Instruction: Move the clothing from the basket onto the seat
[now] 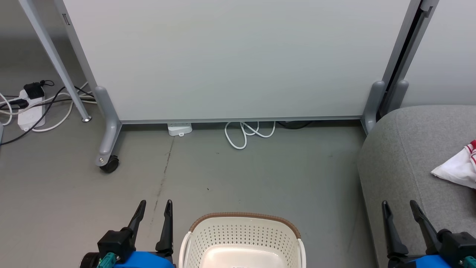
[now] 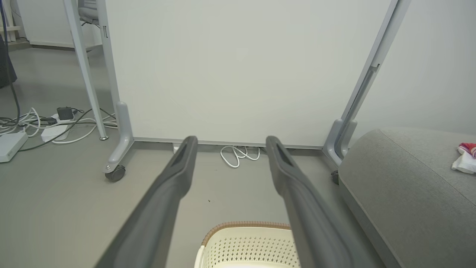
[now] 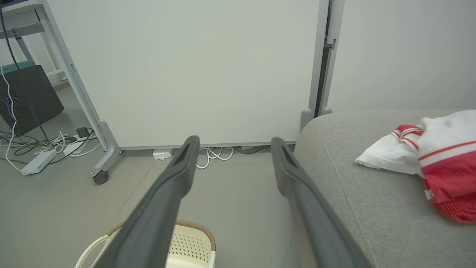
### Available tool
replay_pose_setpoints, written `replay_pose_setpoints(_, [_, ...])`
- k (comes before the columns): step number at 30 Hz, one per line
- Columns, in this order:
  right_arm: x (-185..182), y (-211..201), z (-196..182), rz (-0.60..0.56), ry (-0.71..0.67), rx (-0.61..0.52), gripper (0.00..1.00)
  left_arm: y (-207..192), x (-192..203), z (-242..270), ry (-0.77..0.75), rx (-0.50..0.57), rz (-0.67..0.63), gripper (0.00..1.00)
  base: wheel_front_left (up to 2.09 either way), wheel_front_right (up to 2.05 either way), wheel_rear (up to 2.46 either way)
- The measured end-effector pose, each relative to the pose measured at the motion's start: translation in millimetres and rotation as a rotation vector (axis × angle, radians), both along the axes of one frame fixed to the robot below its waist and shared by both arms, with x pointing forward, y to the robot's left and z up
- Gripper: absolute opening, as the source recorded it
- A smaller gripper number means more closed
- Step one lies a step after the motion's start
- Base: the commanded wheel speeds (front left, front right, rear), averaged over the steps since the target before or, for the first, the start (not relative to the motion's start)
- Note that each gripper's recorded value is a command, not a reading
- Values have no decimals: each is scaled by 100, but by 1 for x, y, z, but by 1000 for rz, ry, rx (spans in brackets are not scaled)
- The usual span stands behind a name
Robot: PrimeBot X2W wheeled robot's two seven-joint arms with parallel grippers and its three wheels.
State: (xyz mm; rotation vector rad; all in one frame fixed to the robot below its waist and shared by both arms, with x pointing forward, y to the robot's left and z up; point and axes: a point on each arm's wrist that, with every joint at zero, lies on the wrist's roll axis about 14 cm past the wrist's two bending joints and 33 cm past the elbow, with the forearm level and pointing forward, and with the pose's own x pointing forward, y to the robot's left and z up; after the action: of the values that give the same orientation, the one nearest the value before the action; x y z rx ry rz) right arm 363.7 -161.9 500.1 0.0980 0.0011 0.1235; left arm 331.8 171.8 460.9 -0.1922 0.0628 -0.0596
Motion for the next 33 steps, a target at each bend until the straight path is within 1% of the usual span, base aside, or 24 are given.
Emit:
replay_pose_setpoints(12, [-1,1,-2,2,3,7,100,-2,0,0,0,-5,-5,100,0,0,0])
replay_pose_setpoints(13, [-1,1,-3,2,7,7,0,-2,0,-1,4,-6,-5,0,0,0,0])
replay_pose_setpoints(21, [-8,2,-30,-3,99,21,0,-3,-25,-41,134,-20,4,0,0,0,0])
replay_pose_setpoints(33, [-8,-5,-36,-54,147,239,0,9,-20,-39,156,-222,88,0,0,0,0])
